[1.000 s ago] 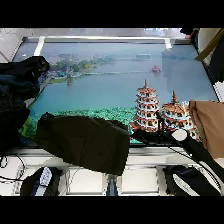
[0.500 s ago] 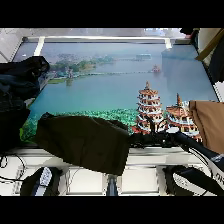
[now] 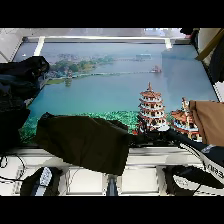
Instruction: Fold the clothes and pants, and hang the long-sleeved shirts on hangers.
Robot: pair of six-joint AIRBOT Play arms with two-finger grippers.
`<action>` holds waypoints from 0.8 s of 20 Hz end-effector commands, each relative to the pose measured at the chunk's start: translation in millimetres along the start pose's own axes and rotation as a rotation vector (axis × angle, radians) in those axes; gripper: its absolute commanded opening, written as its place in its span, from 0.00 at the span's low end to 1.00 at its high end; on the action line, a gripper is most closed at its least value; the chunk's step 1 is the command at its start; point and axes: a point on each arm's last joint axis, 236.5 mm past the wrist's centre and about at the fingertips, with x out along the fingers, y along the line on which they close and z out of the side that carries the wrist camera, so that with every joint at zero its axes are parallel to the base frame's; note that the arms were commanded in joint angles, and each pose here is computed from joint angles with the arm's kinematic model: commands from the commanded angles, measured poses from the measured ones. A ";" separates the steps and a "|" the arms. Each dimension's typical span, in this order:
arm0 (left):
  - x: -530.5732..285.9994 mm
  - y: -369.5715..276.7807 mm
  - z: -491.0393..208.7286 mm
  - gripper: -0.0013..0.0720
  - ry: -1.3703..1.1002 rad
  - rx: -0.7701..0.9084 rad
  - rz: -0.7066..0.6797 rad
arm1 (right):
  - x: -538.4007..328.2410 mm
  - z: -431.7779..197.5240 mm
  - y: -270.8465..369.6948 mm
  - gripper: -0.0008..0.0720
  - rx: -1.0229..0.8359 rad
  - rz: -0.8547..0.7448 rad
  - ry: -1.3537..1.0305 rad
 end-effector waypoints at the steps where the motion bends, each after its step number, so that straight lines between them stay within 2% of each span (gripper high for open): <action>1: -0.5 -0.2 0.6 0.96 -0.002 0.001 0.000 | 8.3 15.4 16.8 0.66 -0.031 0.018 -0.021; 2: -0.4 -0.1 0.4 0.96 -0.001 0.001 0.000 | 7.6 22.8 18.6 0.46 -0.039 0.013 -0.040; 3: -0.4 -0.1 0.4 0.96 -0.001 0.001 0.000 | 6.7 30.5 19.3 0.21 -0.047 0.006 -0.062; 4: -0.4 -0.1 0.4 0.96 -0.001 0.000 0.000 | 5.3 38.9 21.4 0.03 -0.055 0.001 -0.085; 8: -0.4 -0.1 0.5 0.96 -0.002 0.001 0.000 | -28.9 94.1 37.9 0.02 -0.076 0.036 -0.225; 12: -0.5 -0.1 0.7 0.96 -0.003 0.001 0.000 | -156.3 183.7 62.4 0.02 -0.102 0.108 -0.529; 16: -0.4 -0.1 0.5 0.96 -0.002 0.001 0.000 | -311.1 215.7 38.2 0.02 -0.062 -0.062 -0.771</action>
